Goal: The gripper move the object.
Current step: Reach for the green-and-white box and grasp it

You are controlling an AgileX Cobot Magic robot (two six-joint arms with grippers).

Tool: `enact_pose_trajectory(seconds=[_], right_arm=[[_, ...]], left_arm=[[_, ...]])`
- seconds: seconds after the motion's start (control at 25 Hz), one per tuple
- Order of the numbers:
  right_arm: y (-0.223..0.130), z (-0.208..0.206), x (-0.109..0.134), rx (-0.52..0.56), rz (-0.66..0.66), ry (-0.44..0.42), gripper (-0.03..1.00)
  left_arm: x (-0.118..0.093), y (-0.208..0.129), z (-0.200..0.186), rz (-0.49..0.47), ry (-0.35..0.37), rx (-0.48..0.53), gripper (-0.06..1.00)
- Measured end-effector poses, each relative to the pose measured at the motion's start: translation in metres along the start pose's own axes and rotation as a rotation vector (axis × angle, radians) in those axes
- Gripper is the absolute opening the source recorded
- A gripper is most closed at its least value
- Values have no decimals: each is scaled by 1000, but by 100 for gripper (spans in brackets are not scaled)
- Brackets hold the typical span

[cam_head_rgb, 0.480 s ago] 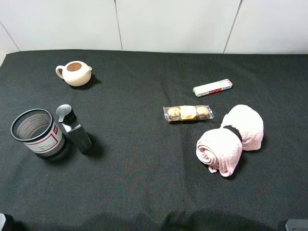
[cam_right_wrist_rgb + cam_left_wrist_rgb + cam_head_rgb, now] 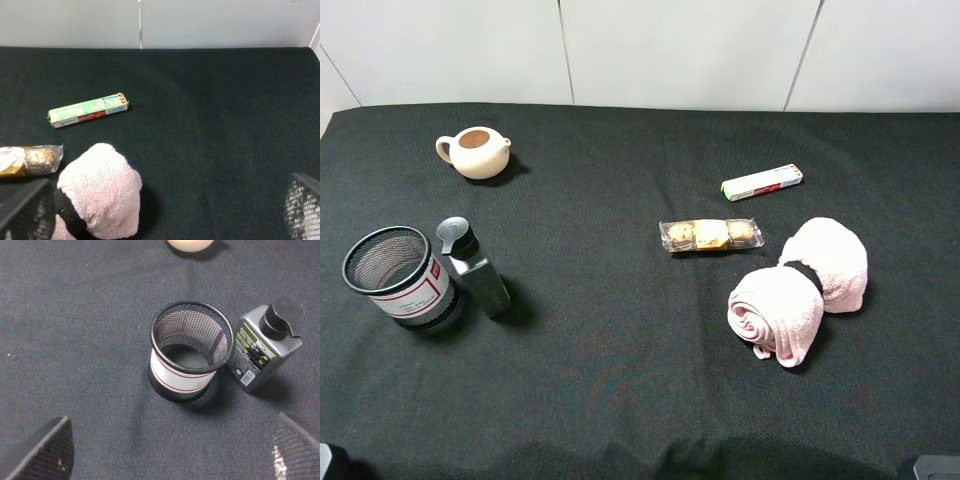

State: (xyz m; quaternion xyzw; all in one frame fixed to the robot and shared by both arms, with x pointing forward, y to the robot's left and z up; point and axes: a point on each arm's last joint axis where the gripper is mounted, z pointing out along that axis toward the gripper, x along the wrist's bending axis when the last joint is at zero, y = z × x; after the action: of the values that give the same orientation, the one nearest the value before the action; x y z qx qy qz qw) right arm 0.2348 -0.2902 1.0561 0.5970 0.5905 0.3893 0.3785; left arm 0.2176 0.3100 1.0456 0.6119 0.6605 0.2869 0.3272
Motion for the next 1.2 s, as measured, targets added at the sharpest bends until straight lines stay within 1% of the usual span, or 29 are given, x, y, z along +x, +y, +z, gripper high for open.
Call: enact_pose_trajectory(seconds=[0.96, 1.2], right_arm=[[0, 0, 0, 0, 1, 1, 69], [0, 0, 0, -3, 85, 5, 69]], left_arm=[[0, 0, 0, 0, 0, 0, 83], [0, 0, 0, 0, 0, 0, 83]])
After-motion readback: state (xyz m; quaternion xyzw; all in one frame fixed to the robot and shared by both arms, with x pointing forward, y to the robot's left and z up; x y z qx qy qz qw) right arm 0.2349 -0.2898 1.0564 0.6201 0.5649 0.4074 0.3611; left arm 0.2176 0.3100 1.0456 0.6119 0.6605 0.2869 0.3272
